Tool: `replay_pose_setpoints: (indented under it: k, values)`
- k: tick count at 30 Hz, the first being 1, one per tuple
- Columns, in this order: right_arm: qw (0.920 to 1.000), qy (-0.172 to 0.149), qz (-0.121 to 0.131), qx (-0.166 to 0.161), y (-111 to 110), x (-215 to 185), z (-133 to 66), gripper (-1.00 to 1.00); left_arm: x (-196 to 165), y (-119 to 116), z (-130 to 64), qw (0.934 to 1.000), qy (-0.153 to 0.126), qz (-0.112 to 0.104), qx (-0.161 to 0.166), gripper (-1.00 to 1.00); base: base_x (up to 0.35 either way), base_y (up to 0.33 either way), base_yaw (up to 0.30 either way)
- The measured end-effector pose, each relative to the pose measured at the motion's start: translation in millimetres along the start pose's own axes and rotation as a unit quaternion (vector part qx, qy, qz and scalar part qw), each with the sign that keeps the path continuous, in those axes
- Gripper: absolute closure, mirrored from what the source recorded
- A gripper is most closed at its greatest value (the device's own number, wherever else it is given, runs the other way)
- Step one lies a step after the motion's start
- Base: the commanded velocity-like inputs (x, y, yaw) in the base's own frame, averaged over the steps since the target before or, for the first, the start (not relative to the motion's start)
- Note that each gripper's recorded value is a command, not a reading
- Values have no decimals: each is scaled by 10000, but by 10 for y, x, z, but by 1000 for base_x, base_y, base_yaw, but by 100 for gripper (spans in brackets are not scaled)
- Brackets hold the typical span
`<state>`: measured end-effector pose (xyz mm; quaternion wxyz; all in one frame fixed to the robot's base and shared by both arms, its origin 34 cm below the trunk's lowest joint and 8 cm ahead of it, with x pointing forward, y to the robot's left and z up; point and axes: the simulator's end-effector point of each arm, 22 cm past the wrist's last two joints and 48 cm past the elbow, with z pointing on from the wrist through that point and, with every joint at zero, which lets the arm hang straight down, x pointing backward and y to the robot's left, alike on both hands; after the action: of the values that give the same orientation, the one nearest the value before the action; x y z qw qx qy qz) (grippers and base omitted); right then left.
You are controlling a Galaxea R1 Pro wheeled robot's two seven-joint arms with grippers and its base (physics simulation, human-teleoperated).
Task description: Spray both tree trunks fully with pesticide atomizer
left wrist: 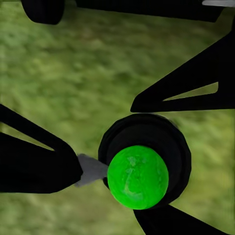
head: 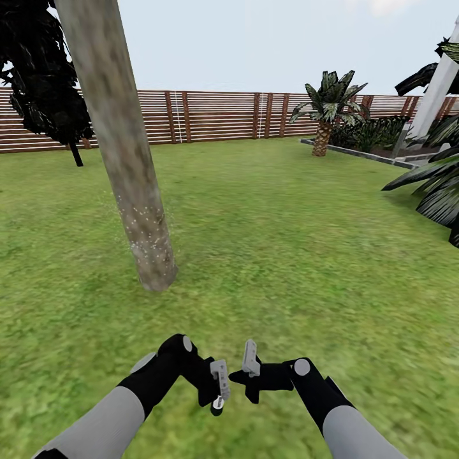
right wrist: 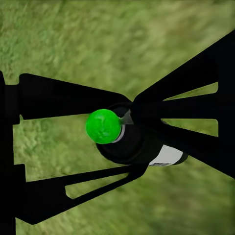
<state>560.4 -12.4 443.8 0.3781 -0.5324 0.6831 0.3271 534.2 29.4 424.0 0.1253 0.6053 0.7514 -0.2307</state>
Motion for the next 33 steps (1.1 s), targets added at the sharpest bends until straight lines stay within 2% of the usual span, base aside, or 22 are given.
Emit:
replay_pose_setpoints:
  k: [11, 16, 23, 27, 28, 29, 30, 31, 33]
  values:
    - [10000, 2, 6, -5, 4, 4, 2, 100, -46, -18, 12, 10000, -27, 23, 14, 100, 0, 0, 0]
    - [10000, 0, 6, -5, 5, 2, 3, 100, 58, 27, -20, 10000, 34, -27, -20, 100, 0, 0, 0]
    - [10000, 2, 6, -5, 4, 3, 2, 100, 622, 211, -199, 9988, 369, -267, -175, 100, 0, 0, 0]
    - [10000, 11, 6, -9, 8, 10, 4, 100, 1116, 309, -355, 9965, 642, -458, -292, 100, 0, 0, 0]
    - [10000, 14, 5, 3, 2, 13, 1, -100, 1324, 377, -447, 9948, 736, -584, -402, 100, 0, 0, 0]
    - [10000, 17, 11, 13, -1, 21, -2, -100, 1421, 445, -519, 9935, 697, -741, -508, 100, 0, 0, 0]
    - [10000, 22, 42, 49, -20, 49, -25, -100, 1477, 630, -630, 9883, 320, -1208, -874, 100, 0, 0, 0]
    - [10000, 22, 56, 68, -30, 61, -37, -100, 1559, 712, -666, 9809, 69, -1587, -1124, 100, 0, 0, 0]
    - [9998, 32, 66, 173, -81, 79, -56, -100, 1713, 851, -755, 9609, -376, -2266, -1547, 100, 0, 0, 0]
